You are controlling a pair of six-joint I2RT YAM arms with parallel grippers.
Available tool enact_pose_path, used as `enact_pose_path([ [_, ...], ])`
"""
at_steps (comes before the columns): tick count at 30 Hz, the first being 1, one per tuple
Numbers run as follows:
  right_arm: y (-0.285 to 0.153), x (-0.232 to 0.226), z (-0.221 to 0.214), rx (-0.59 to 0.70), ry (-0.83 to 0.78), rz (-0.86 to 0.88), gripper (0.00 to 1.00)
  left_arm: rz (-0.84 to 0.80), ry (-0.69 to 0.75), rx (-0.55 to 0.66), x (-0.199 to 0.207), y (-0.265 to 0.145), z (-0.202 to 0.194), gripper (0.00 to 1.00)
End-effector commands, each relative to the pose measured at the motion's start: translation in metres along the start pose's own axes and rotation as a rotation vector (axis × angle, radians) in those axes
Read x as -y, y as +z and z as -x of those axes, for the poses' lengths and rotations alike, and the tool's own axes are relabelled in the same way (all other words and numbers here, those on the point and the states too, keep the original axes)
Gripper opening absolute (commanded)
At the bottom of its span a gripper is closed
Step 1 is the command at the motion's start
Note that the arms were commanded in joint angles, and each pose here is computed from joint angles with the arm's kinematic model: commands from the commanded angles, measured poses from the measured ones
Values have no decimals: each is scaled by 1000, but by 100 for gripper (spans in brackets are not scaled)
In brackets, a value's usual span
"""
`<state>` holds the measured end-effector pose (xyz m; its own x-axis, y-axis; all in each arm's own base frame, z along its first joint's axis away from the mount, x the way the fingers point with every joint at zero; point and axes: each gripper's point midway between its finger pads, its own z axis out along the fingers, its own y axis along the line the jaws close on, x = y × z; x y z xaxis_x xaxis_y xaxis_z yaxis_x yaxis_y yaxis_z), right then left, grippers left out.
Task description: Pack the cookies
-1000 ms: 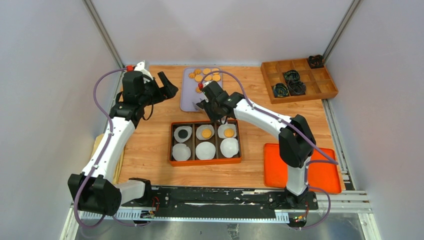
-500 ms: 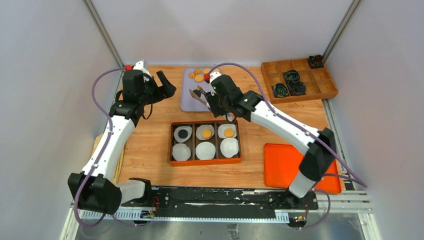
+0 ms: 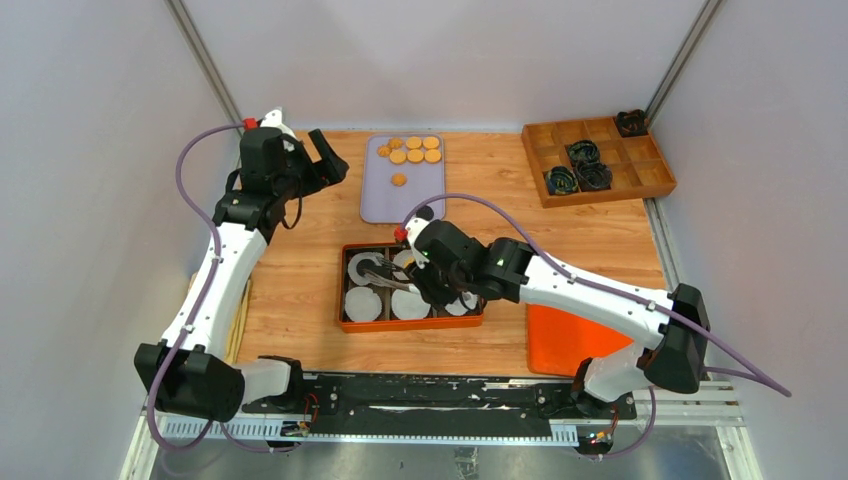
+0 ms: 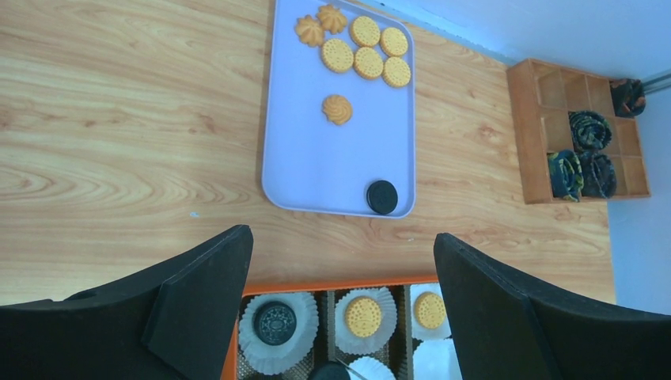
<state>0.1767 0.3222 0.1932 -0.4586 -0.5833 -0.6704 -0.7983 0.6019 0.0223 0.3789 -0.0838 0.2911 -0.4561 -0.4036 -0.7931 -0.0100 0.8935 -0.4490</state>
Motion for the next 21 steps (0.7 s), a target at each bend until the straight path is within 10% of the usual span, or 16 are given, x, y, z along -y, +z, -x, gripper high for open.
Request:
enact_pose_path([
  [1, -7, -19, -9, -15, 22, 51, 12, 9, -1, 3, 0, -5, 1, 93],
  [14, 6, -58, -22, -89, -73, 110, 14, 7, 0, -1, -2, -12, -5, 93],
  [21, 17, -57, -23, -108, -73, 84, 30, -5, 7, 1, 0, -13, -5, 94],
])
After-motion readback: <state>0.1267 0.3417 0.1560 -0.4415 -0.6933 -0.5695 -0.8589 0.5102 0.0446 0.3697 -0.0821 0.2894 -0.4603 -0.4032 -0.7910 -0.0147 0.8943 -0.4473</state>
